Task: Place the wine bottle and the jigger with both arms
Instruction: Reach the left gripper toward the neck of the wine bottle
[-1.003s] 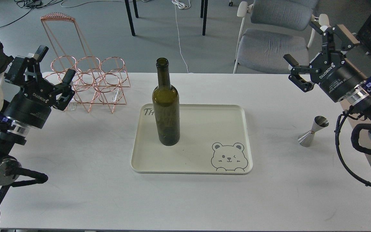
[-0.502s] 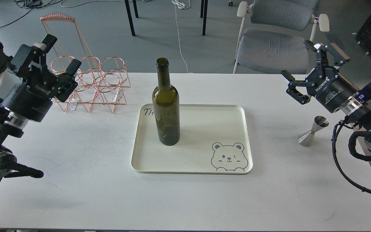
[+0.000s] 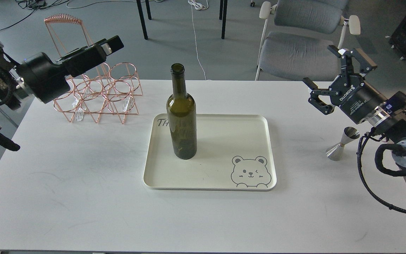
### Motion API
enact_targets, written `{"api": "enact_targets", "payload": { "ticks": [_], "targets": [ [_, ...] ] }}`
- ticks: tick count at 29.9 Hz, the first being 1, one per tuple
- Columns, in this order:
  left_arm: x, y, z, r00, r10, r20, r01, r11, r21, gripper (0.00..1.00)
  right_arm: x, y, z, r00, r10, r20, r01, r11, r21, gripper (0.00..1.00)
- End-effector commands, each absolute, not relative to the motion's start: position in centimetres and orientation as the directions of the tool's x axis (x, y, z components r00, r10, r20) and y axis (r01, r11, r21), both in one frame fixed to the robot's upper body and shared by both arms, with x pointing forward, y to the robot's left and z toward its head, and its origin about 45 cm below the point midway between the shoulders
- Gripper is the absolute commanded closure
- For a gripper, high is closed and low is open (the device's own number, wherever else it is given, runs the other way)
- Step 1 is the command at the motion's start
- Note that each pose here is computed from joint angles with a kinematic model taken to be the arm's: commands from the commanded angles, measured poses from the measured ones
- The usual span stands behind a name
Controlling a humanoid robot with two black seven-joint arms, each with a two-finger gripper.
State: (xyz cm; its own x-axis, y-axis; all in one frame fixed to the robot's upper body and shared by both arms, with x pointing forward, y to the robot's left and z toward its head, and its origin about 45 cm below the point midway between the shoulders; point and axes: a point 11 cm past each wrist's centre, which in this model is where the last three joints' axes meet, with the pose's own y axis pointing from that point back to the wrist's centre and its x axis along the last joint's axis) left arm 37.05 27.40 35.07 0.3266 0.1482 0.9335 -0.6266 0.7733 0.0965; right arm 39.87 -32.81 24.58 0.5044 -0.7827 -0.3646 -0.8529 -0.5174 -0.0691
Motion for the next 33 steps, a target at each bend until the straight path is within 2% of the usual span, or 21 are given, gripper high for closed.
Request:
{"api": "enact_targets", "payload": {
  "ticks": [1,7,33],
  "targets": [
    [36.5,25.5,35.9,0.257,0.027,0.966,-0.590,0.796,0.134,0.02,39.9,-32.8,24.5,0.505,-0.784,-0.361,-0.853,-0.518,-0.067,0.01],
    [36.6,24.3,34.7,0.188,-0.153,0.970,-0.581,0.779,0.235,0.02,39.9,-32.8,24.6,0.506,-0.784,-0.360,-0.852,-0.519,-0.068,0.01],
    [36.7,21.7,32.4,0.218,-0.191,0.957,-0.533,0.798,0.281,0.02,39.9,-32.8,24.7,0.508,-0.785,-0.355,-0.852,-0.519,-0.072,0.01]
  ]
}}
